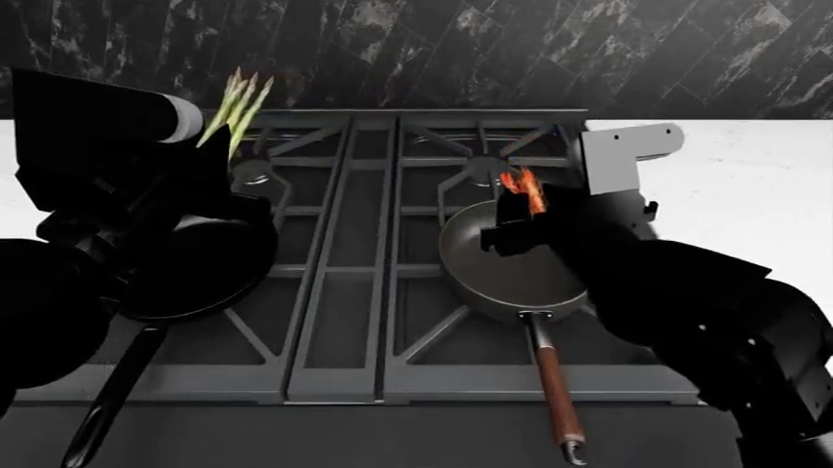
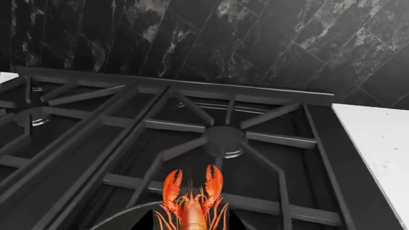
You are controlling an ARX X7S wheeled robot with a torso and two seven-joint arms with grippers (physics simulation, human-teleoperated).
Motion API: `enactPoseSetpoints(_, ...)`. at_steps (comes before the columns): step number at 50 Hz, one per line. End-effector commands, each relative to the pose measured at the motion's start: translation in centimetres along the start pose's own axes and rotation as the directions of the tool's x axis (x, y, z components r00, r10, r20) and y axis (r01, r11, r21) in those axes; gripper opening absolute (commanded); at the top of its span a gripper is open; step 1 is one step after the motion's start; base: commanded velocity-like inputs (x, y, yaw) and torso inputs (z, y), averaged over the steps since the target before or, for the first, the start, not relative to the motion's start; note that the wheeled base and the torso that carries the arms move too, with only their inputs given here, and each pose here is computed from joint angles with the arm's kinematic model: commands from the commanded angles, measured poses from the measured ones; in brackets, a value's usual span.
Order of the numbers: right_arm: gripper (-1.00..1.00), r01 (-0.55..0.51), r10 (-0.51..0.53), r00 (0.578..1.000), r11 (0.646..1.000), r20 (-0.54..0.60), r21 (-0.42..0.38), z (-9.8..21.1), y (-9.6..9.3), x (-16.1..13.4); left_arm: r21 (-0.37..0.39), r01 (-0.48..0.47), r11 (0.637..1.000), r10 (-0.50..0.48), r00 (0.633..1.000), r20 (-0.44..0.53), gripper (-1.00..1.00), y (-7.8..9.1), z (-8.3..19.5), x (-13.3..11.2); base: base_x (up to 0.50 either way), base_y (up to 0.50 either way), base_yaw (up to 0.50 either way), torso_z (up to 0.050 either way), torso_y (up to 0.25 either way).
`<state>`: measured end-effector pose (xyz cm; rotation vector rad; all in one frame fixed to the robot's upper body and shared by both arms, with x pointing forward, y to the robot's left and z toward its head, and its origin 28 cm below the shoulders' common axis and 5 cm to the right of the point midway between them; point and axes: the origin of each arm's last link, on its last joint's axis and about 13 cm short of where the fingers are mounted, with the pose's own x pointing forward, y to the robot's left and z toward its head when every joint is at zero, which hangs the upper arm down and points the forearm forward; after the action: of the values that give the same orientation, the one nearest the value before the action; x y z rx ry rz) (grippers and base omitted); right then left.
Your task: Place both pans onto different burners. Then place the asparagus and the shrimp on different pans.
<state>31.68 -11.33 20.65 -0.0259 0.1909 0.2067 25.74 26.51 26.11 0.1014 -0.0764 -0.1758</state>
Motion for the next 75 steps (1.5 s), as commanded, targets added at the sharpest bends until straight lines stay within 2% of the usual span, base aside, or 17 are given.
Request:
enactPoseSetpoints(1, -1.00, 0.000, 0.000, 0.999, 1.000, -0.032, 0.018, -1.6, -0.2, 0.4, -0.004, -0.013, 1.000, 0.013, 1.000, 0.007, -1.00, 0.1, 0.0, 0.1, 0.00, 0.00, 0.00, 0.000, 0.000)
enactPoseSetpoints(16, -1.00, 0.003, -0.001, 0.999, 1.000, -0.049, 0.030, -2.3, -0.3, 0.2, -0.009, -0.017, 1.000, 0.017, 1.000, 0.003, -1.00, 0.2, -0.2, 0.2, 0.00, 0.00, 0.00, 0.000, 0.000)
enactPoseSetpoints(17, 1.00, 0.002, -0.001, 0.999, 1.000, -0.048, 0.029, -2.2, -0.2, 0.2, -0.010, -0.017, 1.000, 0.017, 1.000, 0.002, -1.00, 0.2, -0.2, 0.2, 0.00, 0.00, 0.00, 0.000, 0.000)
enactPoseSetpoints(26, 1.00, -0.016, 0.016, 1.000, 1.000, 0.006, 0.022, -0.7, 0.1, -1.1, -0.016, -0.021, 1.000, 0.021, 1.000, -0.001, -1.00, 0.3, -0.4, 0.3, 0.00, 0.00, 0.00, 0.000, 0.001)
enactPoseSetpoints(43, 1.00, 0.001, 0.001, 0.975, 1.000, 0.223, -0.008, 4.7, 0.5, -5.9, 0.001, -0.047, 0.999, 0.047, 0.999, -0.023, -1.00, 0.6, -0.4, -0.1, 0.00, 0.00, 0.00, 0.000, 0.000)
enactPoseSetpoints(52, 1.00, 0.017, -0.017, 0.977, 1.000, 0.211, 0.004, 3.9, 0.1, -6.1, 0.053, -0.099, 0.994, 0.103, 0.992, -0.070, -1.00, 1.3, 0.2, 0.1, 0.00, 0.00, 0.00, 0.000, 0.000)
enactPoseSetpoints(62, 1.00, 0.018, -0.021, 0.979, 1.000, 0.201, 0.021, 3.4, -0.2, -5.8, 0.091, -0.138, 0.986, 0.152, 0.975, -0.160, -1.00, 2.0, -1.2, -0.7, 0.00, 0.00, 0.00, 0.000, 0.001)
enactPoseSetpoints(75, 1.00, 0.009, -0.015, 0.982, 0.999, 0.189, 0.032, 2.9, -0.3, -5.1, 0.101, -0.164, 0.981, 0.183, 0.959, -0.218, -1.00, 2.6, -2.7, -2.1, 0.00, 0.00, 0.00, 0.001, 0.000)
